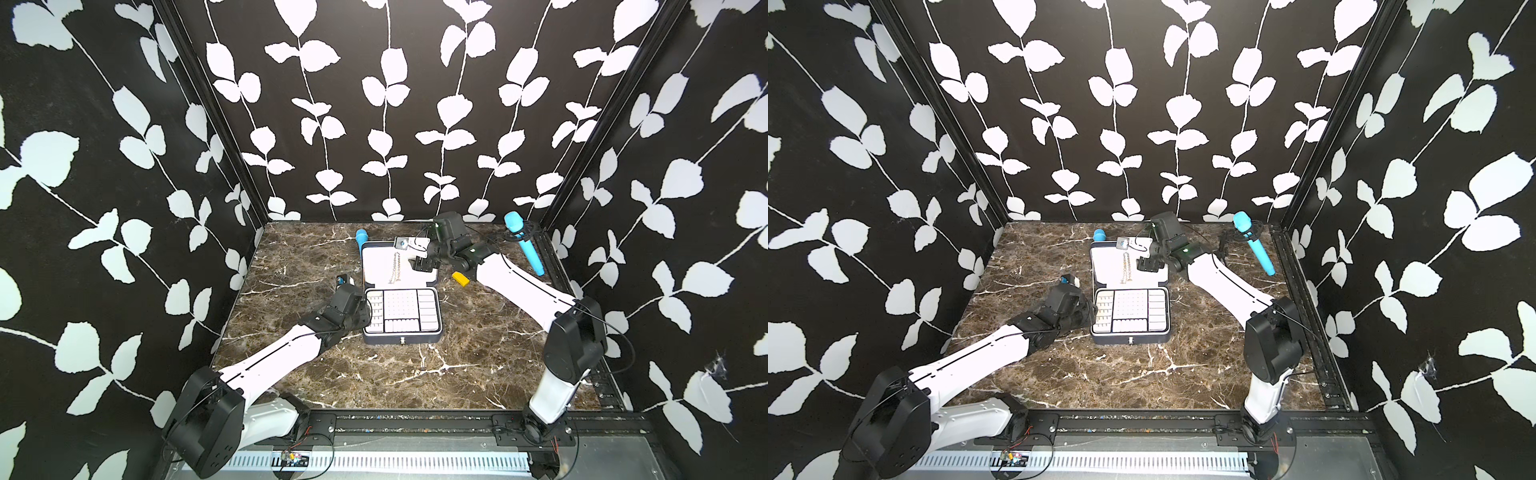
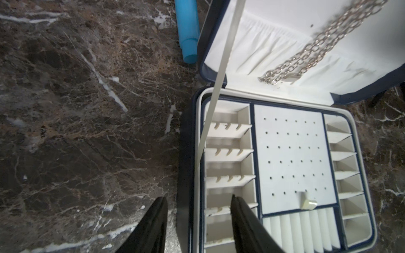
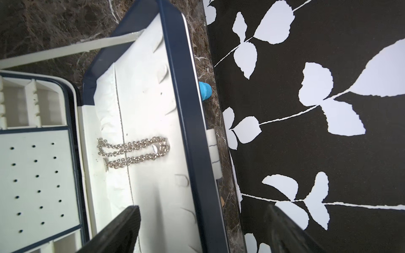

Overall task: Put jewelry chain into jewelry box
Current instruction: Close the fastener on the jewelry box.

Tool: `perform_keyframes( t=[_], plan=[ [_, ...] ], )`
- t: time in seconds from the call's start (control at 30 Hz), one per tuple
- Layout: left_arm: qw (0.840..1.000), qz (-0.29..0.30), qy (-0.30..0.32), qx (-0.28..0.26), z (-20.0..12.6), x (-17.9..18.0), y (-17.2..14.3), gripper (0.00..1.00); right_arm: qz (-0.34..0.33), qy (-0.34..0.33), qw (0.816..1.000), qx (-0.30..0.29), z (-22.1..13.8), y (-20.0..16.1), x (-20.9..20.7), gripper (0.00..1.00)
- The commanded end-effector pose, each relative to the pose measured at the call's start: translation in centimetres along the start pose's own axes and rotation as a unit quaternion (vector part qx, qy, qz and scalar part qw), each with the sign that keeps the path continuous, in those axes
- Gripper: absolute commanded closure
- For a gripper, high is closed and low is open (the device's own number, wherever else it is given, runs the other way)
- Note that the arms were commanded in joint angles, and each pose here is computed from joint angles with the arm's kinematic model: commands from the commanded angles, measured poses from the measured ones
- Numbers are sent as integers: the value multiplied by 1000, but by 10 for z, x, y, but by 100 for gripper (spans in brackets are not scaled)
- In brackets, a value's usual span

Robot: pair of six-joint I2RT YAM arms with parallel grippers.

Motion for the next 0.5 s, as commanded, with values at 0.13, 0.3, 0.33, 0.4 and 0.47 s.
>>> perform_keyframes(
  t=[0.13,0.3,0.33,0.4,0.47],
  plan=[
    [1000,-11,-6,1,-1,4,-3,50,-56,-14,997,-59,8,16,-10,9],
    [1000,-11,-7,3,0,3,-4,50,-61,-17,995,-73,16,21,-14,9],
    [1000,-11,-7,3,-1,3,-4,50,-62,-17,995,-73,17,22,-15,9],
    [1000,-11,-5,4,0,4,-5,50,-65,-14,995,-71,20,22,-15,9],
    [1000,-11,-5,4,0,5,-5,50,-70,-12,995,-71,22,22,-15,9]
  ],
)
Point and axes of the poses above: each gripper's point midway between its finger pads, its own z axis out along the fingers, its own x axis along the line the jaws close on, y = z × x, the point moved 4 cm from there along -z, back along the fingers, and after that the axes turned 12 degrees about -z, right-handed, at the moved point
